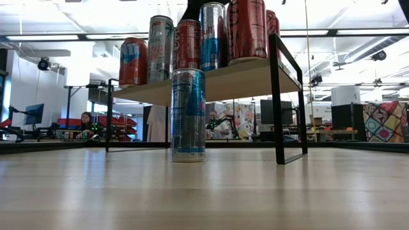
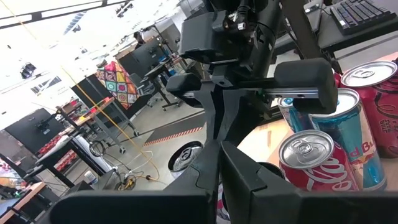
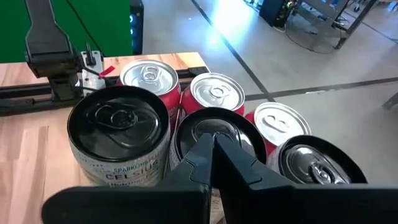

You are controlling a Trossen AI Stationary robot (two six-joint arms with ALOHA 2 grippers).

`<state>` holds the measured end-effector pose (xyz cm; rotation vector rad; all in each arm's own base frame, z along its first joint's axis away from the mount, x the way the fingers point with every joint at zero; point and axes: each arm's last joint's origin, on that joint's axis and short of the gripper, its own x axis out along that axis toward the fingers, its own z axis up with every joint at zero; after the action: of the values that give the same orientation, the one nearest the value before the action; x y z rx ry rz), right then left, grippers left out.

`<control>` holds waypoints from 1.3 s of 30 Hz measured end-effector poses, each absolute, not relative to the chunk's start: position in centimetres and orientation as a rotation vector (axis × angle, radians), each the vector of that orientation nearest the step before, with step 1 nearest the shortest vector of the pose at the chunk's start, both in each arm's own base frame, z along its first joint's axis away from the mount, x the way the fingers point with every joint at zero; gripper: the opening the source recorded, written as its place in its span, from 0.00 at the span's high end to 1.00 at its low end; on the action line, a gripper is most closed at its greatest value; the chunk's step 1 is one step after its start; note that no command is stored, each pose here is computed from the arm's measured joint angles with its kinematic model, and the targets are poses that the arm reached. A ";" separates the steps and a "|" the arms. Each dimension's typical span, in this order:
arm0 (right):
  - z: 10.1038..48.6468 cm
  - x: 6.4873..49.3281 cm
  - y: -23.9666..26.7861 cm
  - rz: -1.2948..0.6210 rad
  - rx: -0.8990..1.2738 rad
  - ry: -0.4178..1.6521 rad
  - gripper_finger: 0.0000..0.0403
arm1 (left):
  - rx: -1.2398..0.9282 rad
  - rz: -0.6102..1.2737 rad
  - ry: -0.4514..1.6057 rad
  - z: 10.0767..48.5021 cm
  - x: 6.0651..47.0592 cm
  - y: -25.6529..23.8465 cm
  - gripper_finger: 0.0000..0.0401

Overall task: Place canned beverage on shelf
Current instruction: Put the white/pink soda can on the shelf, align with the other white/pink soda cans

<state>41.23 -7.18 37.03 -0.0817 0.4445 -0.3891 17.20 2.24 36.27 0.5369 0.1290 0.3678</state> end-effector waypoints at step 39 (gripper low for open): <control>38.4 40.8 -6.9 -0.342 -0.123 0.453 0.98 | 0.537 0.368 0.129 36.3 17.2 2.2 1.00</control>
<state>40.80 -6.94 38.35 -0.1230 0.4527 -0.3423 17.20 2.24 36.27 0.5369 0.1290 0.3680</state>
